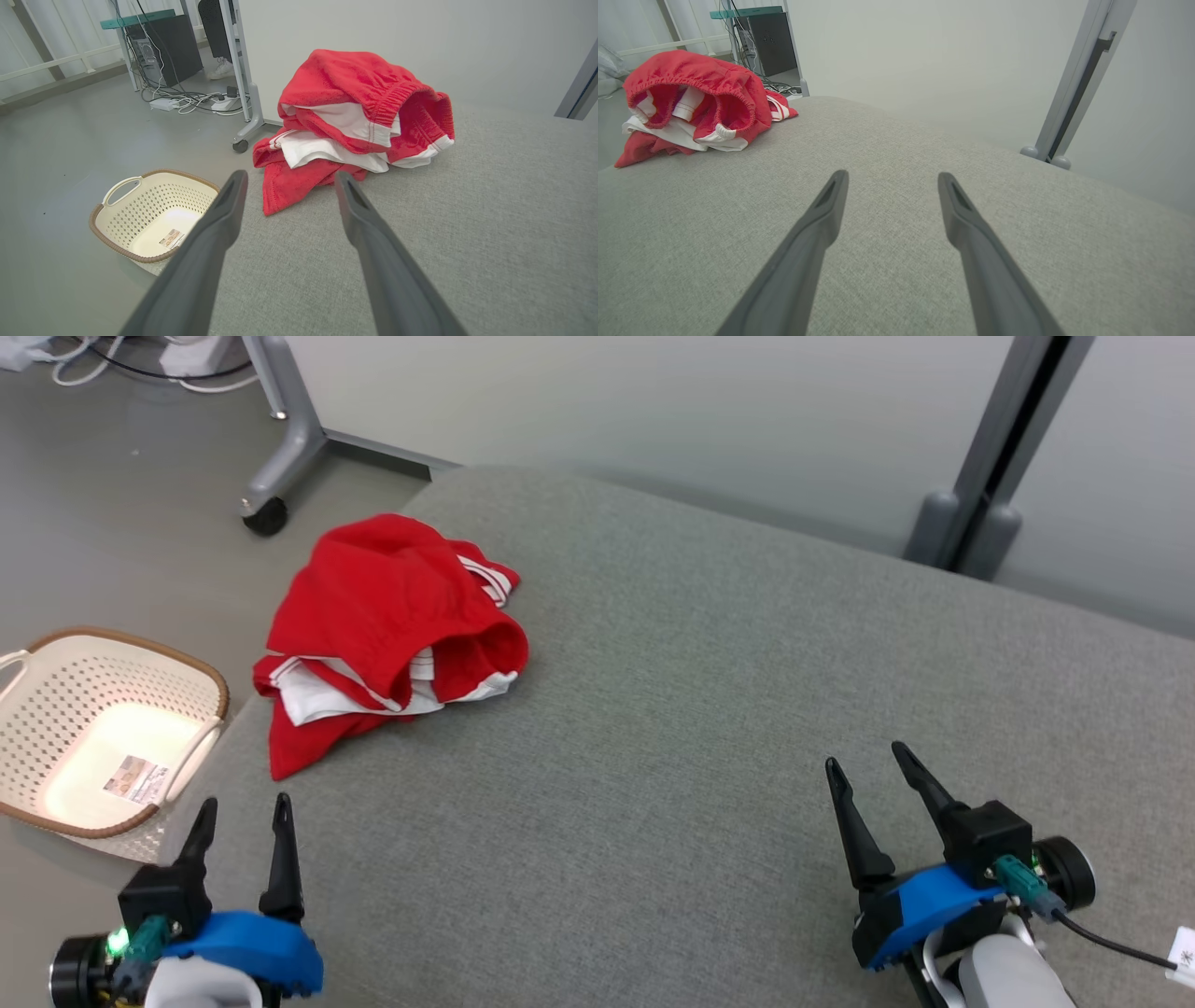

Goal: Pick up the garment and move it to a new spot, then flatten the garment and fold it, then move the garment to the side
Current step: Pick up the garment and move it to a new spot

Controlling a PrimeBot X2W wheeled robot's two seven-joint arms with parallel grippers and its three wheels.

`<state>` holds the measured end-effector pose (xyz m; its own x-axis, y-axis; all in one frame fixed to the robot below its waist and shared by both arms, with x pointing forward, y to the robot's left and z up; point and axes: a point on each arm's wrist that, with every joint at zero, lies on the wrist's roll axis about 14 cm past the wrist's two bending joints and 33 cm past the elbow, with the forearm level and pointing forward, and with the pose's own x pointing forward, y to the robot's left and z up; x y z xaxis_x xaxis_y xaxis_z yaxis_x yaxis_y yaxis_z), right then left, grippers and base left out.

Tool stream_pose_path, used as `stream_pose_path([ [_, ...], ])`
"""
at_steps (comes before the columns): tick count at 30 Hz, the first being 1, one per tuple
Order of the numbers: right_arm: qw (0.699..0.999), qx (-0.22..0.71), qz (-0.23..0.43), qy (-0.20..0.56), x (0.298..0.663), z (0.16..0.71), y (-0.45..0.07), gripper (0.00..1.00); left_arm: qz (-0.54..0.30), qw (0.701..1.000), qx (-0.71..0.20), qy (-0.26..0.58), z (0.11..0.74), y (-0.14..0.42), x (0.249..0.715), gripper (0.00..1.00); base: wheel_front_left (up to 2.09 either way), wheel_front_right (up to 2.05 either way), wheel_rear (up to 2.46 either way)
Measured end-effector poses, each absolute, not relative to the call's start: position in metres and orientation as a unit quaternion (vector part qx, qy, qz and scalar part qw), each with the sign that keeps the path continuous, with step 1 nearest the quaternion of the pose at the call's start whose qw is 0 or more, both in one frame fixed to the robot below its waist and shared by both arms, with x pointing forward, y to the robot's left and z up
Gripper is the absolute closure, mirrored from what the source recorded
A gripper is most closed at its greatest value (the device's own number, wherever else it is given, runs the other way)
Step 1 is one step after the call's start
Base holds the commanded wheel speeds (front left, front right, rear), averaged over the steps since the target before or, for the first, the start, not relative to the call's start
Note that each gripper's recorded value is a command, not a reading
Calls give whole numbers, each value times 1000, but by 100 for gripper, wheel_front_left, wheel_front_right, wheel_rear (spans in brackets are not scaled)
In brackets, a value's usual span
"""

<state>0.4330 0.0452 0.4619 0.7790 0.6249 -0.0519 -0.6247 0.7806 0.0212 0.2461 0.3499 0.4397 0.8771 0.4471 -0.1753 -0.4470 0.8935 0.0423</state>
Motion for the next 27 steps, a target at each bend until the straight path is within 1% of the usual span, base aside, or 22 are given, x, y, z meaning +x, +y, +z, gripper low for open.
stream_pose_path([
  [18, 947, -5, 319, 41, 474, 426, 36, 0, 159, 985, 24, 69, 469, 365, 382, 0, 0, 0, 0],
  [23, 947, -3, 319, 42, 481, 419, 36, 0, 160, 982, 22, 94, 458, 377, 404, 0, 0, 0, 0],
  [27, 944, -3, 328, 44, 482, 413, 40, 0, 171, 976, 11, 132, 436, 385, 409, 0, 0, 0, 0],
])
